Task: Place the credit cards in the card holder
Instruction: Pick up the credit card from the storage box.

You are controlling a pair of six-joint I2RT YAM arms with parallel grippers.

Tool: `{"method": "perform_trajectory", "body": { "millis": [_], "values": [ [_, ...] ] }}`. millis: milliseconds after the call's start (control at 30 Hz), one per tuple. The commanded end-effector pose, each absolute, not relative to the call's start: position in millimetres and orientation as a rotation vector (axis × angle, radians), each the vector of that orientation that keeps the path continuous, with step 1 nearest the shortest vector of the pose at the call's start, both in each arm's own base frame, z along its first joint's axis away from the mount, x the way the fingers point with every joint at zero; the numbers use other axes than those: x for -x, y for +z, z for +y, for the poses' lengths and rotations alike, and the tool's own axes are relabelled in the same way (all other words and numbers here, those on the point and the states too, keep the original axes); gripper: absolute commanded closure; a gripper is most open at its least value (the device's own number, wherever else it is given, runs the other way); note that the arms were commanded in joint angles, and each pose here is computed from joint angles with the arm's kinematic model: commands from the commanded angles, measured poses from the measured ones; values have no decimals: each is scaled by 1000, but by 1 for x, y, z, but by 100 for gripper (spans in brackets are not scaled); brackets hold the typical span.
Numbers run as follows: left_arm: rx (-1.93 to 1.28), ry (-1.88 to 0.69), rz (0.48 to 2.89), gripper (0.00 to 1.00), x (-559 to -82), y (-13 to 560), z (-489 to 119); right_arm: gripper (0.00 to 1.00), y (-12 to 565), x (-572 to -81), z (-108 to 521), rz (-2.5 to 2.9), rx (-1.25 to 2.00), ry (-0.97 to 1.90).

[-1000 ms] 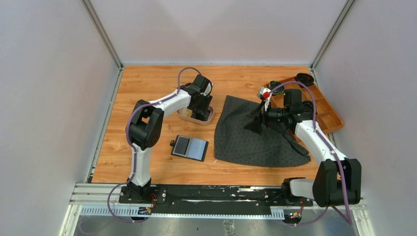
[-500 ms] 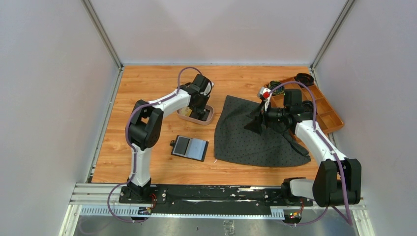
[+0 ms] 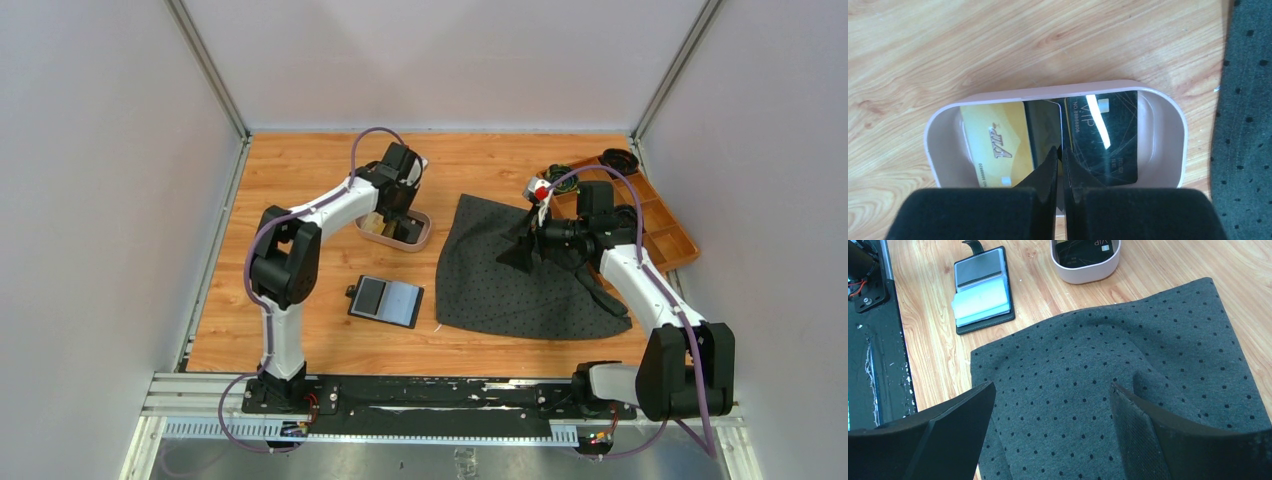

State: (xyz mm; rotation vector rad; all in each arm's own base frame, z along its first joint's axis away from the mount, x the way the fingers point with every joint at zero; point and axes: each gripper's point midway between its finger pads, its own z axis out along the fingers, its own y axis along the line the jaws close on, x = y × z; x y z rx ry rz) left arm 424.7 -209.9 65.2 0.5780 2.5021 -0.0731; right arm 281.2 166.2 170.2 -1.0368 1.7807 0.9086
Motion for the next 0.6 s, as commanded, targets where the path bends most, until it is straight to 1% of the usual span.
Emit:
{"method": "perform_trajectory", "body": {
  "millis": [0,567],
  "values": [
    [-601,-6,2503,100,-423,73,-195,12,174,-279,166,1774,1028,933],
    [-651,-69,2304,100,-417,138,-195,12,177,-278,167,1764,1031,939]
  ]
}}
